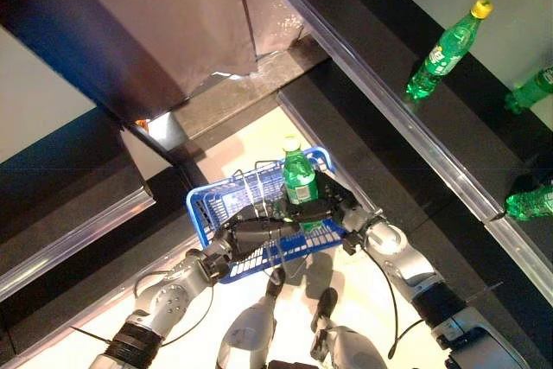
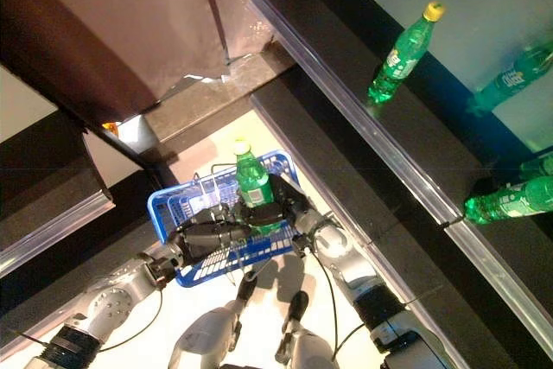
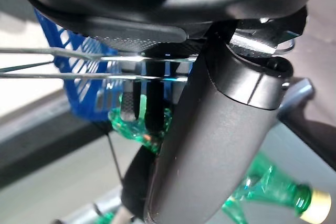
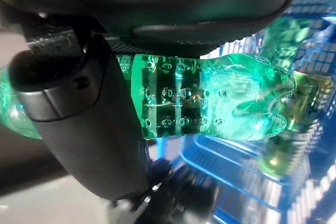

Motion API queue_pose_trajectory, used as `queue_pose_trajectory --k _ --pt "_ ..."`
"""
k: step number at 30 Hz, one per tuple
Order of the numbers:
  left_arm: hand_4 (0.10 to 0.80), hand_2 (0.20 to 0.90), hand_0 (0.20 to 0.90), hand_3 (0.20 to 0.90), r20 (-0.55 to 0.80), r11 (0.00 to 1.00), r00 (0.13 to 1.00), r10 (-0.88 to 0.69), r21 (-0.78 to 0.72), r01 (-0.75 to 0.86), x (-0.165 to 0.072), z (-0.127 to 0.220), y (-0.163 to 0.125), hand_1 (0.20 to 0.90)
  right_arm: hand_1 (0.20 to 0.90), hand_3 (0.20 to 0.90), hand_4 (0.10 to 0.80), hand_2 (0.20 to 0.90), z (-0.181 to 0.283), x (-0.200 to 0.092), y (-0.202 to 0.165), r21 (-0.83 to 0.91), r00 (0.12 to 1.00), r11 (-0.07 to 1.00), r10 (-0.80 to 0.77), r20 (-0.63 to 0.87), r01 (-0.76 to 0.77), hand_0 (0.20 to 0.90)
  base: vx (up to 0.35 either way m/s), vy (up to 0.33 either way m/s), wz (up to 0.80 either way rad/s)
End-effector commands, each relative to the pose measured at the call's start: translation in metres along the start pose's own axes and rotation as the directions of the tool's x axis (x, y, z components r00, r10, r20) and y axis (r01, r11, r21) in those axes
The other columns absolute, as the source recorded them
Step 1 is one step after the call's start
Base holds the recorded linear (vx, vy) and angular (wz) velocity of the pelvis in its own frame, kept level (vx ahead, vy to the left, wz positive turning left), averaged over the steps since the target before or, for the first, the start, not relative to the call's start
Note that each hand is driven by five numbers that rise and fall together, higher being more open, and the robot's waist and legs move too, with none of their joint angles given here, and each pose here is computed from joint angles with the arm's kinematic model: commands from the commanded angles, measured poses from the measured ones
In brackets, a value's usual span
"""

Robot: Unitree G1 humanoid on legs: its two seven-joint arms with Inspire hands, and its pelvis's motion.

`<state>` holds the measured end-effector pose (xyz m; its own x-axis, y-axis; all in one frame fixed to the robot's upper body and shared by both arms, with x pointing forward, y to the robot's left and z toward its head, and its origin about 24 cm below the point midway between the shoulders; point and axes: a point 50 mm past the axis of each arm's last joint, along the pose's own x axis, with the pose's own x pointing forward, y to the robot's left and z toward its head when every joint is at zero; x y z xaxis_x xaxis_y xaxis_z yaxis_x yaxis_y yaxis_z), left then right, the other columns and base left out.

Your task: Pick up the drink and place into the basket.

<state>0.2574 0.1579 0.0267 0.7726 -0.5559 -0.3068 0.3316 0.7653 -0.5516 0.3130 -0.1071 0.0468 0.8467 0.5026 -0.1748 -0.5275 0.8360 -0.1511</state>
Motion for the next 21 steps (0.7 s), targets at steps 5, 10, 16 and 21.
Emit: queue_pose_trajectory --k 5,10,16,21 --pt "0.1 0.3 0.3 0.2 0.232 0.674 0.637 -0.735 0.149 0.723 0.015 0.037 -0.159 0.3 0.3 0.2 0.1 0.3 -0.021 0.03 0.054 0.081 0.996 0.996 0.045 -0.076 -0.039 0.3 0.026 0.002 0.16" --pt "0.1 0.3 0.3 0.2 0.258 0.666 0.616 -0.745 0.225 0.711 0.012 0.054 -0.174 0.3 0.3 0.2 0.1 0.3 -0.048 0.03 0.041 -0.016 0.976 0.999 -0.048 -0.211 0.046 0.3 0.013 -0.004 0.14" --pt "0.1 0.3 0.3 0.2 0.255 0.646 0.596 -0.761 0.217 0.732 0.012 0.056 -0.18 0.3 0.3 0.2 0.1 0.3 -0.068 0.025 0.039 -0.132 0.952 0.991 -0.069 -0.298 0.031 0.3 0.006 -0.001 0.13" --pt "0.1 0.3 0.3 0.2 0.293 0.659 0.598 -0.746 0.188 0.729 0.012 0.059 -0.181 0.3 0.3 0.2 0.1 0.3 -0.087 0.016 0.039 -0.23 0.91 0.973 -0.09 -0.404 -0.006 0.3 0.0 0.0 0.0"
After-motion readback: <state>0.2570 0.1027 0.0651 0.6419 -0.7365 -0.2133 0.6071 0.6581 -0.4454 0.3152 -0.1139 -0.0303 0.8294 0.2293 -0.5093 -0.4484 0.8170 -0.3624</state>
